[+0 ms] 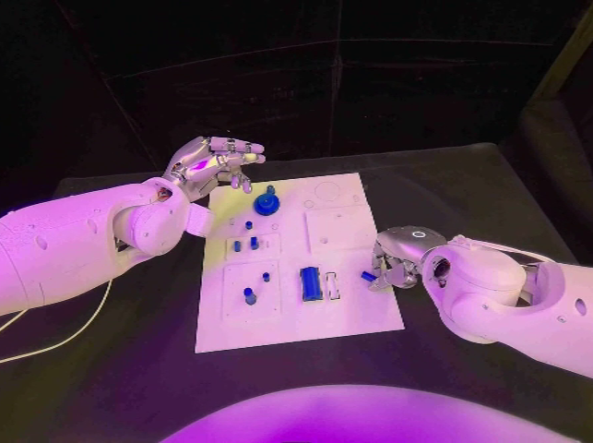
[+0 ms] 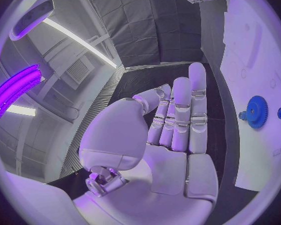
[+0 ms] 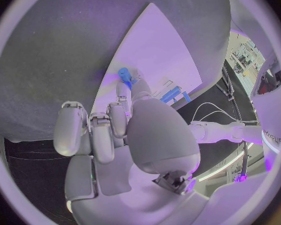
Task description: Assemble the parts on the task board
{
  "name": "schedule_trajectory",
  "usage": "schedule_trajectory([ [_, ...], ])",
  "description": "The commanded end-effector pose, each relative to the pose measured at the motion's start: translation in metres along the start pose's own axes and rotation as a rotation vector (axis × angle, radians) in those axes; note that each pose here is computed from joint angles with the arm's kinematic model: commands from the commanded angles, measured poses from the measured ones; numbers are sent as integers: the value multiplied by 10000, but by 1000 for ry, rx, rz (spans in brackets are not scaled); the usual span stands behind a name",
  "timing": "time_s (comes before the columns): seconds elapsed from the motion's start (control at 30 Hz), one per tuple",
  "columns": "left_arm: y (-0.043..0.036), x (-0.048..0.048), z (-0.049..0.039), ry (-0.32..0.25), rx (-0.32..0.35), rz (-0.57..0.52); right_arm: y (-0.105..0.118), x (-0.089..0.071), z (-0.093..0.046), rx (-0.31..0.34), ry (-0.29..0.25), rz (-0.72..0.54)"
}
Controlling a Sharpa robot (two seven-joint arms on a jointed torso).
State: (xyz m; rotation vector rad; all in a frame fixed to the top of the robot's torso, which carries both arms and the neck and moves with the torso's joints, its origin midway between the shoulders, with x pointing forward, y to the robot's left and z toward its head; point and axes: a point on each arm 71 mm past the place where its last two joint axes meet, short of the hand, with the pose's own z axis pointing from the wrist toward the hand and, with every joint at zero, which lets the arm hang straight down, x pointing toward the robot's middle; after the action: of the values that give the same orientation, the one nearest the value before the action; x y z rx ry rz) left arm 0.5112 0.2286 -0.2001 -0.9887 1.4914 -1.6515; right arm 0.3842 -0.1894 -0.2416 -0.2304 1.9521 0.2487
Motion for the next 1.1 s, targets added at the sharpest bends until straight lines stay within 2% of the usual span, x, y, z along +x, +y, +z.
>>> schedule_trajectory([
  [0.03, -16, 9, -1, 9, 8, -8, -46, 102, 1, 36, 46, -64],
  [0.17, -16, 6, -4, 9, 7, -8, -33, 99, -7, 26, 44, -49],
  [0.33, -17, 7, -5, 10, 8, -8, -19, 69, -40, 20, 10, 11],
  [0.7, -18, 11, -7, 10, 8, -9, 58, 11, -109, -8, -42, 262],
  [0.97, -20, 20, -8, 17, 9, -12, 134, -12, -102, -43, -64, 376],
  [1.1, -21, 20, -11, 18, 9, -12, 151, -5, -84, -47, -55, 403],
])
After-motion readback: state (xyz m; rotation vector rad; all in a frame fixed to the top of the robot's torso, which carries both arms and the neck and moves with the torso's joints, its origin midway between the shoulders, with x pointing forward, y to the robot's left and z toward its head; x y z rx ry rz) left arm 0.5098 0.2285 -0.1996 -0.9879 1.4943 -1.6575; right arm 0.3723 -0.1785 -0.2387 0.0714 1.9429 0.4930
